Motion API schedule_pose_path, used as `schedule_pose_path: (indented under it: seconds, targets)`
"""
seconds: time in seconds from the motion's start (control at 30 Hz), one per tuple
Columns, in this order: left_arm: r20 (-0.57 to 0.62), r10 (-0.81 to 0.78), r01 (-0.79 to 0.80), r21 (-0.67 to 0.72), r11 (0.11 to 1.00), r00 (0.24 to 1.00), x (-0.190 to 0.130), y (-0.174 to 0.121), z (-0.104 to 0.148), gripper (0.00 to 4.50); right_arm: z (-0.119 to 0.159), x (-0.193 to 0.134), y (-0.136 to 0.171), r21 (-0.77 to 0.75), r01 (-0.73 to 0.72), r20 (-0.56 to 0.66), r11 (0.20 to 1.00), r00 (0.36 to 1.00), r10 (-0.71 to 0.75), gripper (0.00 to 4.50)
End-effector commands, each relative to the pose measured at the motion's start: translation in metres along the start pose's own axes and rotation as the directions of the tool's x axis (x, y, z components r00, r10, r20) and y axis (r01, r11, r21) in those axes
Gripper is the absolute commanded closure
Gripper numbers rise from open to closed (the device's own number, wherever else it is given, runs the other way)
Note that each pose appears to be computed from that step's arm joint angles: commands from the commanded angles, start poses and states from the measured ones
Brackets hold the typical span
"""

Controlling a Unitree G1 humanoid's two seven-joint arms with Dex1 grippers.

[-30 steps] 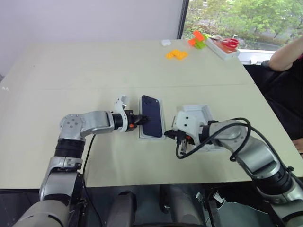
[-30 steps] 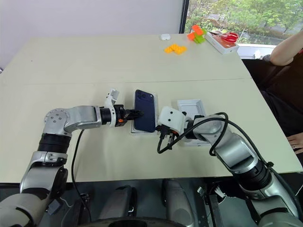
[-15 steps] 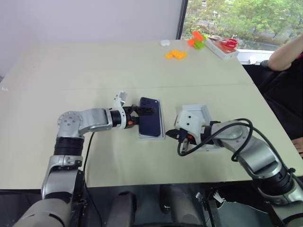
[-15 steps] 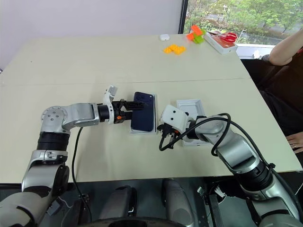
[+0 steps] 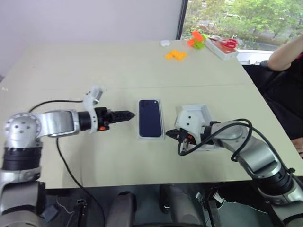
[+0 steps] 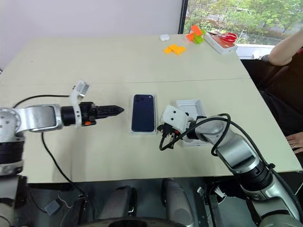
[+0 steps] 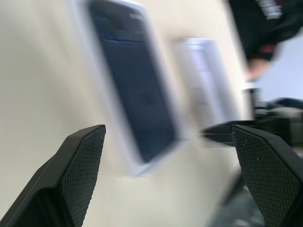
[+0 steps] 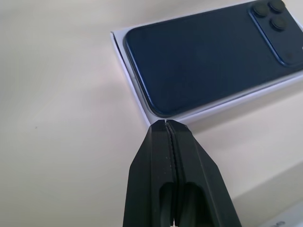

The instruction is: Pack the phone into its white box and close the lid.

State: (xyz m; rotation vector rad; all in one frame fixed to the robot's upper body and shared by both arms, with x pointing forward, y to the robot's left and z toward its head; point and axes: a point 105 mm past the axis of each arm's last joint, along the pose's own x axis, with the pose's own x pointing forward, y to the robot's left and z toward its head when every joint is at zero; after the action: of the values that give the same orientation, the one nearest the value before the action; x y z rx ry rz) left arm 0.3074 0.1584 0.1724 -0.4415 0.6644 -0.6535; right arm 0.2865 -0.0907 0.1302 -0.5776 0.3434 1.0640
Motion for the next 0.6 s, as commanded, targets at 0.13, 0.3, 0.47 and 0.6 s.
schedule_pose_path:
  seconds: [0.13, 0.3, 0.47, 0.6]
  targets:
    - [0.367, 0.278, -0.406, 0.338, 0.849, 0.888, -0.020, 0.029, 0.025, 0.07, 0.012, -0.002, -0.011, -0.032, 0.055, 0.054, 0.998, 0.997, -0.053, 4.50]
    - [0.374, 0.208, -0.384, 0.495, 0.779, 0.904, -0.010, 0.031, -0.006, 0.60, 0.015, 0.000, -0.021, -0.043, 0.106, 0.071, 0.993, 0.992, -0.103, 4.50]
    - [0.371, 0.153, -0.345, 0.533, 0.773, 0.916, 0.003, 0.027, -0.006, 3.03, 0.021, 0.002, -0.024, -0.040, 0.110, 0.097, 0.993, 0.990, -0.106, 4.50]
    - [0.322, 0.085, -0.285, 0.646, 0.708, 0.943, 0.027, 0.007, -0.004, 4.43, 0.025, 0.003, -0.021, -0.036, 0.093, 0.120, 0.995, 0.989, -0.088, 4.50]
